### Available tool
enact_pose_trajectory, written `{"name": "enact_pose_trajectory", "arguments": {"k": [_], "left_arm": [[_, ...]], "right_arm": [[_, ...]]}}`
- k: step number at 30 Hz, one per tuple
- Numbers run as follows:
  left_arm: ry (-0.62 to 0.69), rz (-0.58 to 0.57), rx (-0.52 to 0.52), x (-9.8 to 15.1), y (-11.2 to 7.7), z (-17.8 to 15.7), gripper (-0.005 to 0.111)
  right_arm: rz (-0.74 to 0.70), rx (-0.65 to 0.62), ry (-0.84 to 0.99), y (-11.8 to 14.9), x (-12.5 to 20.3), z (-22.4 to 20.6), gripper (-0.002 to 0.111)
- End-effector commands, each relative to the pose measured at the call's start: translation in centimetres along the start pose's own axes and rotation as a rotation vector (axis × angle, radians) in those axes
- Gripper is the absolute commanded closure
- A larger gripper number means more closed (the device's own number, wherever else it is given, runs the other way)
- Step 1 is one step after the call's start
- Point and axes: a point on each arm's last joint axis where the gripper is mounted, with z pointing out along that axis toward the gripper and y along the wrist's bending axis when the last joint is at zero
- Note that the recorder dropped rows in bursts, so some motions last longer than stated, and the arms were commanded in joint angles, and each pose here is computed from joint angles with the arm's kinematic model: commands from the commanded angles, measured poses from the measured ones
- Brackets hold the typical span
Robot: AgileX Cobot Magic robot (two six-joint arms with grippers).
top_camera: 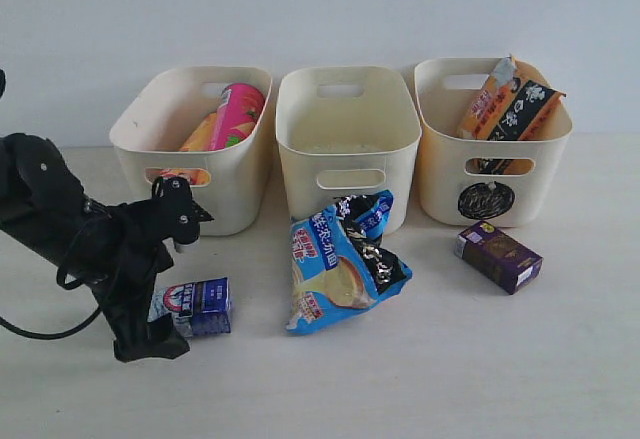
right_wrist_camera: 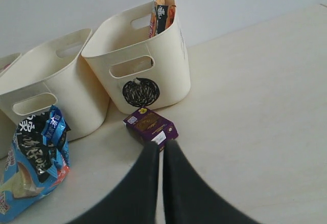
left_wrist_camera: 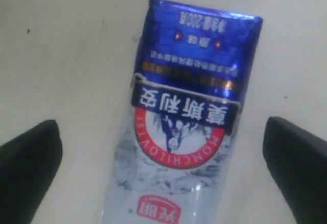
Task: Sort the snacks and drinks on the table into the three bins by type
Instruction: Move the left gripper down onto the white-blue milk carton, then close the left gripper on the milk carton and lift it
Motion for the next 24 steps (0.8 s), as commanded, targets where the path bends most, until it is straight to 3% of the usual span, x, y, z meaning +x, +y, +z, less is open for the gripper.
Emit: {"name": "enact_pose_trajectory", "arguments": {"k": [1, 3, 5, 7, 15, 24], "left_arm": [[0.005, 0.009, -0.027, 0.1, 0.3, 0.8, 0.017], [0.004, 0.009, -0.029, 0.1, 0.3, 0.8, 0.032], [0.0, -0.023, -0.018, -0.2, 0.5, 0.7, 0.072], [-0.019, -0.068, 0.004, -0.8, 0.6, -0.2, 0.102], [-0.245, -0.213, -0.032, -4.0, 0.6, -7.3, 0.102], [-0.622, -0.4, -0.092, -7.0, -0.3, -16.5, 0.102]], "right_arm": [[-0.001, 0.005, 0.002, 0.0, 0.0, 0.0, 0.108], [-0.001, 0.005, 0.002, 0.0, 0.0, 0.0, 0.108], [-0.001, 0.005, 0.002, 0.0, 0.0, 0.0, 0.108], [-0.001, 0.005, 0.002, 0.0, 0.0, 0.0, 0.108], [-0.004, 0.005, 0.002, 0.0, 0.0, 0.0, 0.108], [-0.004, 0.005, 0.002, 0.0, 0.0, 0.0, 0.108]]}}
